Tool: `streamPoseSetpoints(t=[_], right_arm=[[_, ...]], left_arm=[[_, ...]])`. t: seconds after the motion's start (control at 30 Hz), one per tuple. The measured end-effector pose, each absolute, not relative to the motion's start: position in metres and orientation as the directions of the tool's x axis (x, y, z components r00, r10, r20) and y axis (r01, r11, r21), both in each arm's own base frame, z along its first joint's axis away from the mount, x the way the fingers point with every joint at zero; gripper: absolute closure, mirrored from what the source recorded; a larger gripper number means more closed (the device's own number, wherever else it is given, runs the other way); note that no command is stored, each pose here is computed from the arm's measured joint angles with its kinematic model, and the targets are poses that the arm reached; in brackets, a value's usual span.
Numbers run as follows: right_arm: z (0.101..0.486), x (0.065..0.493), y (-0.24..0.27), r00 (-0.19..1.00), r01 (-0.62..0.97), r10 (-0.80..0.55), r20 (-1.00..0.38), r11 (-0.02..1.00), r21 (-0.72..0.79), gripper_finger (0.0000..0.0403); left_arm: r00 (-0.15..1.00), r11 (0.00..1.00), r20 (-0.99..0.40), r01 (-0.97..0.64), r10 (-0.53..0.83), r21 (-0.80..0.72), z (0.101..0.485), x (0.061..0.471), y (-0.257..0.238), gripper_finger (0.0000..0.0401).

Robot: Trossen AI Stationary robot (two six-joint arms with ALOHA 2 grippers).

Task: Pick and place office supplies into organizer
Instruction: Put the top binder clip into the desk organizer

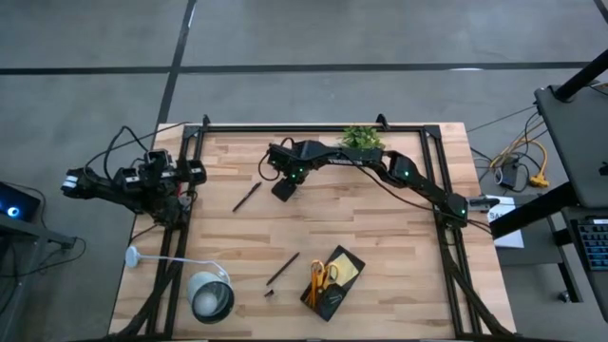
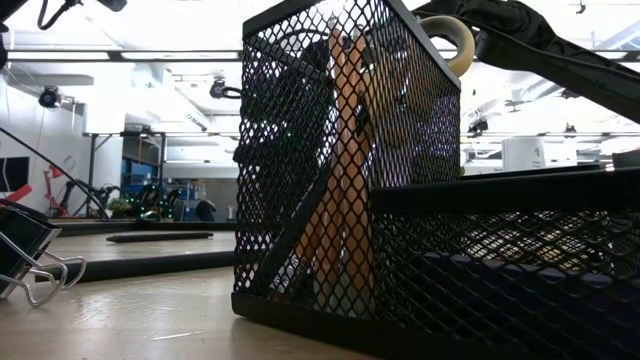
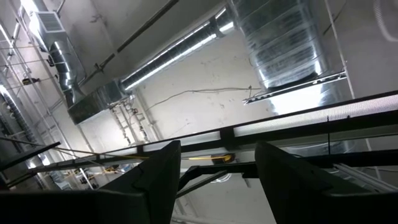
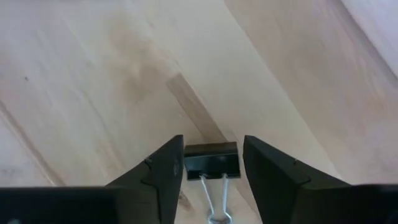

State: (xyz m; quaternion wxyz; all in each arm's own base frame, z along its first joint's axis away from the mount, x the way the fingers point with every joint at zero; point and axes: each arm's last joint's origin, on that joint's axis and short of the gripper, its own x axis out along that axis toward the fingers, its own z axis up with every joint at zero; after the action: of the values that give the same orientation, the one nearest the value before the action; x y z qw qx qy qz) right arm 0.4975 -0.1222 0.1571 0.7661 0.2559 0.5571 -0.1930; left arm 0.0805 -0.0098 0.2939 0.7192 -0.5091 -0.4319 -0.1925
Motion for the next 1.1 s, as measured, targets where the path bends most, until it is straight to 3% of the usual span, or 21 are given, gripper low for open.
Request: streamPoseSetpoints(t=[0.27, 0.73, 0.9, 1.1], right_arm=[[0.158, 0.497, -0.122, 0.299, 0.579, 0.003, -0.954, 0.794, 0.184, 0.0256], [0.156, 0.498, -0.104, 0.268, 0.54, 0.002, -0.963, 0.828, 0.152, 0.0095], [0.15, 0.497, -0.105, 0.25, 0.549, -0.008, -0.968, 0.825, 0.135, 0.0073], [0.142, 0.492, -0.104, 0.203, 0.555, -0.036, -0.979, 0.828, 0.084, 0.0077]], left_arm=[[0.543, 0.407, 0.823, 0.723, 0.164, -0.558, 0.295, 0.078, -0.009, 0.021], [0.544, 0.409, 0.826, 0.727, 0.147, -0.551, 0.295, 0.079, -0.01, 0.021], [0.543, 0.41, 0.829, 0.731, 0.137, -0.546, 0.295, 0.079, -0.01, 0.021], [0.537, 0.413, 0.84, 0.748, 0.084, -0.52, 0.295, 0.078, -0.012, 0.021]])
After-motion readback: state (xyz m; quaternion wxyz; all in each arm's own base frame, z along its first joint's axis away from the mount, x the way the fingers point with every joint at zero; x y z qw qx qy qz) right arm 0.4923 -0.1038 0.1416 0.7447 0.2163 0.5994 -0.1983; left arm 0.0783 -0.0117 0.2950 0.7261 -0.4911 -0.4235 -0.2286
